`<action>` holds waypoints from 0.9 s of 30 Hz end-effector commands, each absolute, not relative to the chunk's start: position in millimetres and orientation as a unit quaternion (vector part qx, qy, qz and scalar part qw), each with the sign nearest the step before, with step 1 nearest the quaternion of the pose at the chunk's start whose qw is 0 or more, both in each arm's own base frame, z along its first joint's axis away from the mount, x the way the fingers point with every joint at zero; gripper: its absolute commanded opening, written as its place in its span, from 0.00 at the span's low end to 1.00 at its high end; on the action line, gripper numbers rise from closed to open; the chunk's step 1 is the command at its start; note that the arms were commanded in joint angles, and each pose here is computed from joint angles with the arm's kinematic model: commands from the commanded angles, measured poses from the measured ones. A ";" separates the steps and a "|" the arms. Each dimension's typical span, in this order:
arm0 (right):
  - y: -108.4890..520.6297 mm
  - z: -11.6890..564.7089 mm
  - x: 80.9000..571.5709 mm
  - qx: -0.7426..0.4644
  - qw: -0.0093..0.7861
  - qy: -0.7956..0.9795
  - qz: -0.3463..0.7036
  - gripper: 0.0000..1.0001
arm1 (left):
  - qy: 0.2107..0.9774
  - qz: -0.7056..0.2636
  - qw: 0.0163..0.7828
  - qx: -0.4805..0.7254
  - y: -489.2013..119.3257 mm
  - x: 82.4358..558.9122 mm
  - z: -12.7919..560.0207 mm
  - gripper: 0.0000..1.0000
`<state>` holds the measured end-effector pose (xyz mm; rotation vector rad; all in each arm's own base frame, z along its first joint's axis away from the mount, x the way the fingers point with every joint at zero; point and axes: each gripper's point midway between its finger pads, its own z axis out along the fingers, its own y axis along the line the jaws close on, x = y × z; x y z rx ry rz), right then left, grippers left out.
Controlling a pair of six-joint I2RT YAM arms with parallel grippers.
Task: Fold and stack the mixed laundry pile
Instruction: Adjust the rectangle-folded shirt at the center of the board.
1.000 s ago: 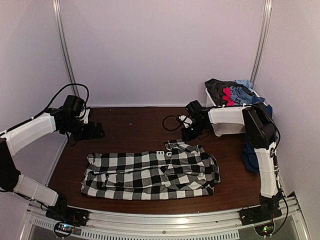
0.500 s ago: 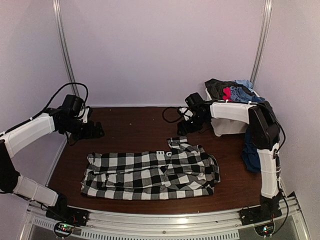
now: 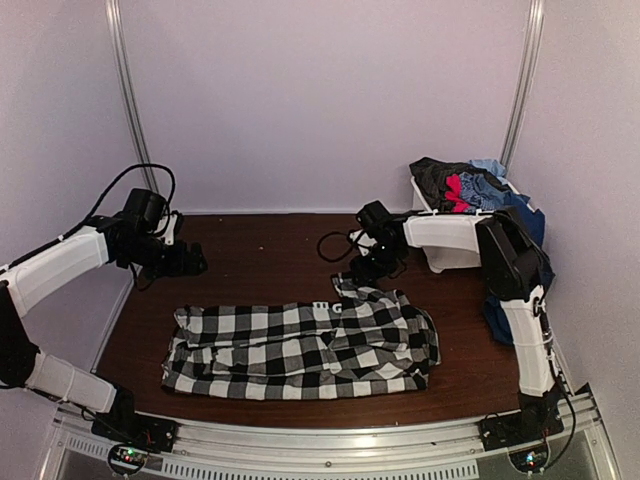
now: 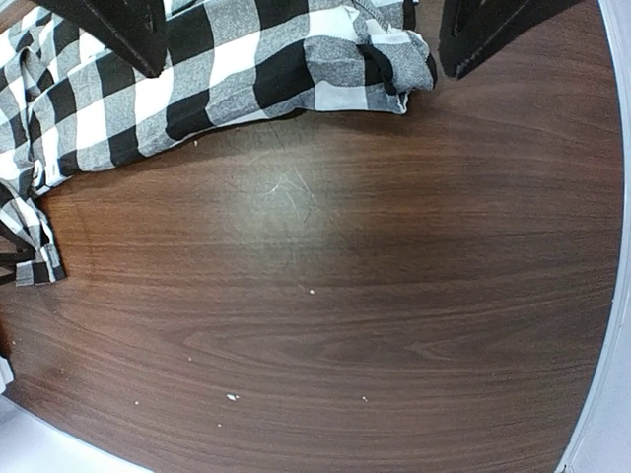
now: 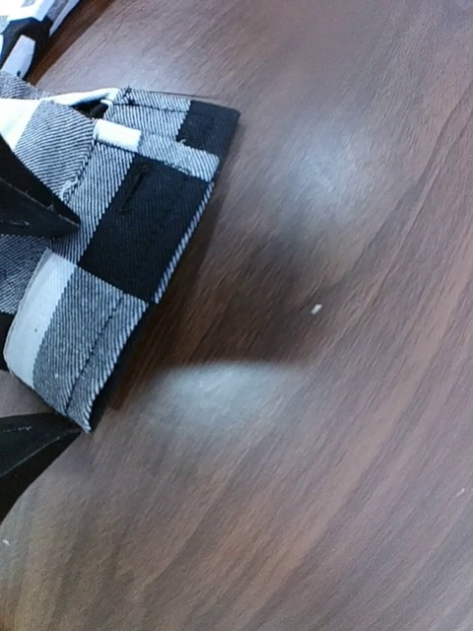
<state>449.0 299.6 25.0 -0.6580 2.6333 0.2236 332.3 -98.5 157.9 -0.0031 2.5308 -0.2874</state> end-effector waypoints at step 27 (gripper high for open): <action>379.9 266.1 327.6 -0.466 0.390 0.703 0.370 0.00 | 0.747 -0.246 0.558 0.264 -165.5 292.8 325.5 0.98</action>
